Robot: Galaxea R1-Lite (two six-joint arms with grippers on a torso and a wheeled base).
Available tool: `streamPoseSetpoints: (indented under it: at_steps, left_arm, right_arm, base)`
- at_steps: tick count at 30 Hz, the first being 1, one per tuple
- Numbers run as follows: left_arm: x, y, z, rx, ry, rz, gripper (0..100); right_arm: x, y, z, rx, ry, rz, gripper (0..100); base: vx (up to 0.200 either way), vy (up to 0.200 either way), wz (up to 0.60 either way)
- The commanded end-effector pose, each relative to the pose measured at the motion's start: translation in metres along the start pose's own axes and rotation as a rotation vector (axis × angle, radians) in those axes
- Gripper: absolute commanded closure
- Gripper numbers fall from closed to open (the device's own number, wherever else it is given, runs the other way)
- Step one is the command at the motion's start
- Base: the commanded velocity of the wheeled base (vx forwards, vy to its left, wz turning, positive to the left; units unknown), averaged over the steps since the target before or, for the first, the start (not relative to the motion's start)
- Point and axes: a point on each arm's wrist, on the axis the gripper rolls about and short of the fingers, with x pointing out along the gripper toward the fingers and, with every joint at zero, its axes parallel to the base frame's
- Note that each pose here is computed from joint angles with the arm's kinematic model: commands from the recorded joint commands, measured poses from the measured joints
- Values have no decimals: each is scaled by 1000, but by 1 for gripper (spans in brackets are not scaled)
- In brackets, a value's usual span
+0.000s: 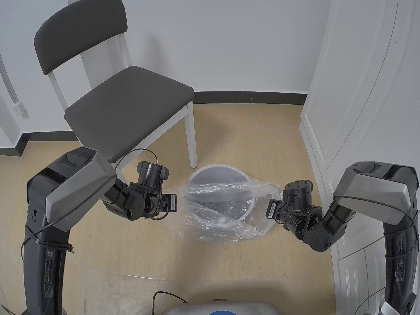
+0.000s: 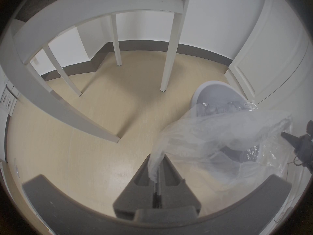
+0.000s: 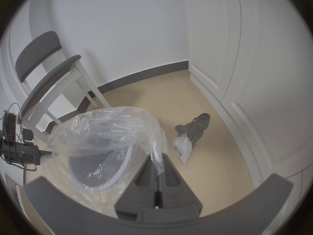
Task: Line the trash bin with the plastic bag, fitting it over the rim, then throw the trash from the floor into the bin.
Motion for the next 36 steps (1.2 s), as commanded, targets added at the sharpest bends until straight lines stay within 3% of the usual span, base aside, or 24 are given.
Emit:
streamPoseSetpoints:
  at_steps: [1, 6, 9, 16, 21, 27, 32, 33, 36]
  left_arm:
    - [18, -8, -17, 13, -19, 4, 100]
    - [35, -21, -29, 15, -134, 1, 100]
    - [38, -22, -32, 33, -153, -4, 100]
    - [37, -7, -32, 27, -151, 22, 100]
    - [35, -2, -43, 43, -201, 2, 100]
    - [37, 4, -62, 135, -287, -69, 100]
    - [36, 5, -61, 135, -307, -93, 100]
    - [36, 5, -60, 134, -310, -93, 100]
    - [36, 6, -59, 132, -319, -92, 100]
  right_arm:
    - [10, 9, -28, -20, 37, 9, 100]
    - [16, 10, -41, -22, 33, 19, 100]
    - [19, 9, -45, -25, 38, 19, 100]
    - [20, 9, -48, -23, 30, 23, 100]
    - [20, 9, -48, -23, 29, 24, 100]
    - [21, 7, -54, -37, 30, 24, 100]
    - [17, 6, -52, -45, 35, 24, 100]
    - [17, 7, -50, -40, 28, 29, 0]
    - [13, 9, -44, -29, 8, 40, 0]
  base:
    - [0, 0, 0]
    - [0, 0, 0]
    - [0, 0, 0]
    - [0, 0, 0]
    - [0, 0, 0]
    - [0, 0, 0]
    - [0, 0, 0]
    - [0, 0, 0]
    - [0, 0, 0]
